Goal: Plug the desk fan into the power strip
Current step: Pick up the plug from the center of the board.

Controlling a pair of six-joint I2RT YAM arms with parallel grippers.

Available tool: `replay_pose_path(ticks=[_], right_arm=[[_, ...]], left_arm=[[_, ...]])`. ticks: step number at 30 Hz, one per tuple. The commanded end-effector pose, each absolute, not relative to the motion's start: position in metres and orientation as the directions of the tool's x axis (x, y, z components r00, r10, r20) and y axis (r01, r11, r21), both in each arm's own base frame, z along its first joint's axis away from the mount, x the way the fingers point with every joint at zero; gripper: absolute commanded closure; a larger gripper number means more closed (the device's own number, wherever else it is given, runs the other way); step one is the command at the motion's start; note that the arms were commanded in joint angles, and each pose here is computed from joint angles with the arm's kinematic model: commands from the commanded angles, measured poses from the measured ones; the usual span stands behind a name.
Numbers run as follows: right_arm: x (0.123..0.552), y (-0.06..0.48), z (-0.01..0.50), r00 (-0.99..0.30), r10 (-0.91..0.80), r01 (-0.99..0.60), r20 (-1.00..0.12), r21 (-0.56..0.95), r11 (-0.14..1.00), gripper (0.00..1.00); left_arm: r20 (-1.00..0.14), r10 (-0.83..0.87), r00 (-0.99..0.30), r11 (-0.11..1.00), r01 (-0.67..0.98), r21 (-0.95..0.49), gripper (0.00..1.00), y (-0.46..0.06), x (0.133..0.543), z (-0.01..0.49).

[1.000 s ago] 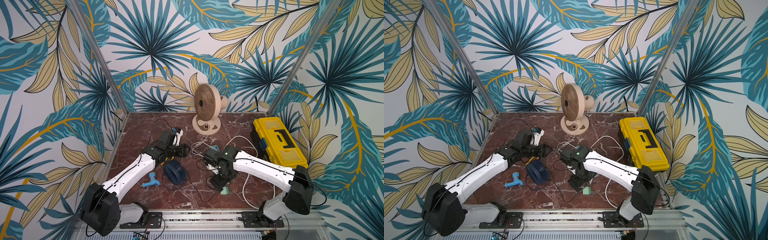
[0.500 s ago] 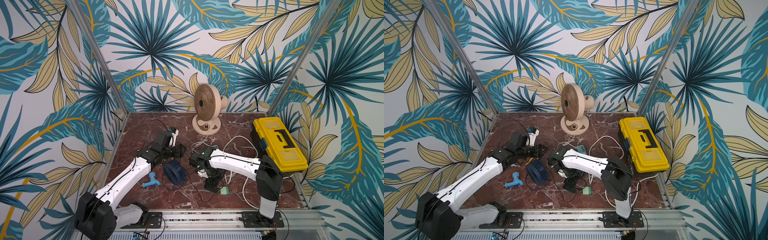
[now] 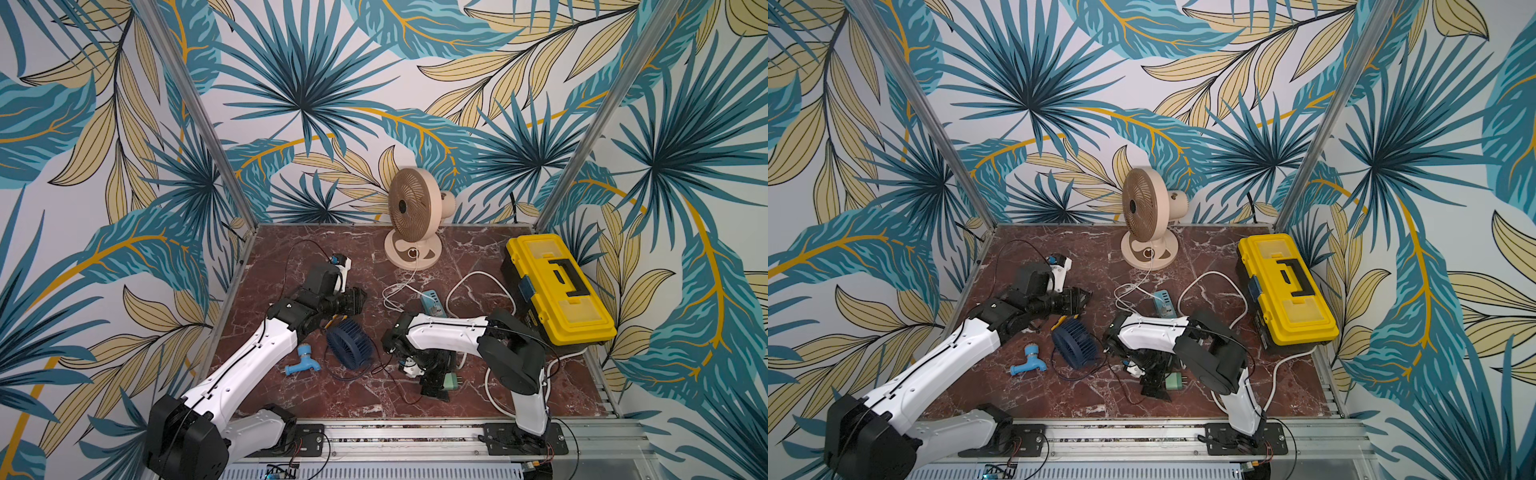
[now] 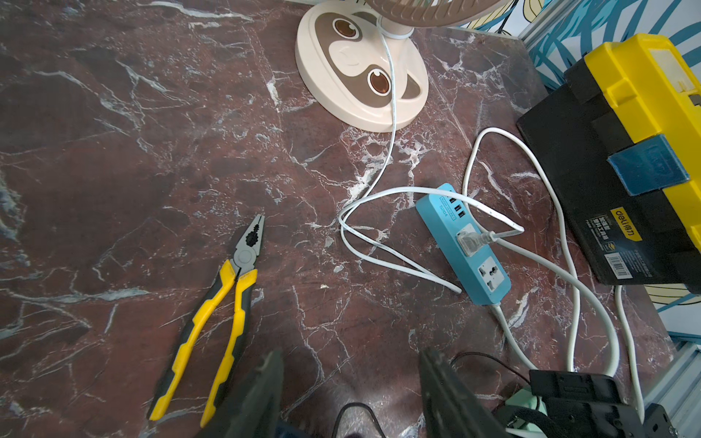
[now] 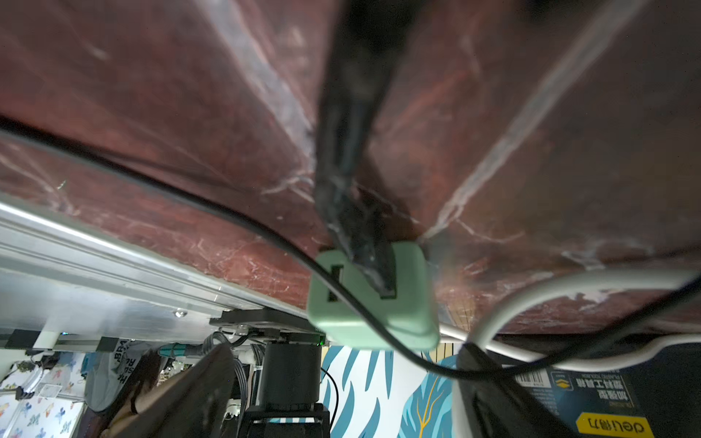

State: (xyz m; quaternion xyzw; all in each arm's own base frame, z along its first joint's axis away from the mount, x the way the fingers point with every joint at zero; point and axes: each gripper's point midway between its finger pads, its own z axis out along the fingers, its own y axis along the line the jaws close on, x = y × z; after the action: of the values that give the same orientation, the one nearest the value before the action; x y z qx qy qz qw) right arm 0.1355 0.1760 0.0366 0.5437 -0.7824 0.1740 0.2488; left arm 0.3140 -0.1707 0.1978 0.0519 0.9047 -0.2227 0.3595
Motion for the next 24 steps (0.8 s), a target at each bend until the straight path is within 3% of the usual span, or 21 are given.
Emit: replay_pose_path(ticks=[1,7,11,19,24], right_arm=[[0.135,0.176,0.020,-0.259,-0.764,-0.946,0.592,0.007,0.325,0.13],[0.139,0.174,0.003,-0.243,-0.754,-0.957,0.610,-0.026,0.288,0.22],[0.145,0.173,0.004,-0.251,-0.751,-0.959,0.611,-0.055,0.277,0.36],[0.149,0.175,0.001,-0.296,-0.746,-0.949,0.597,-0.096,0.299,0.52],[0.158,0.188,0.008,-0.358,-0.776,-0.932,0.519,-0.148,0.331,0.61]], left_arm=[[-0.683,-0.058,-0.728,0.899,0.259,-0.353,0.38,-0.166,0.310,0.198],[-0.685,-0.059,-0.726,0.897,0.263,-0.356,0.38,-0.166,0.310,0.200],[-0.686,-0.058,-0.725,0.893,0.270,-0.361,0.38,-0.168,0.310,0.201],[-0.685,-0.058,-0.726,0.889,0.274,-0.366,0.38,-0.169,0.309,0.202],[-0.688,-0.064,-0.723,0.888,0.273,-0.370,0.38,-0.169,0.309,0.205]])
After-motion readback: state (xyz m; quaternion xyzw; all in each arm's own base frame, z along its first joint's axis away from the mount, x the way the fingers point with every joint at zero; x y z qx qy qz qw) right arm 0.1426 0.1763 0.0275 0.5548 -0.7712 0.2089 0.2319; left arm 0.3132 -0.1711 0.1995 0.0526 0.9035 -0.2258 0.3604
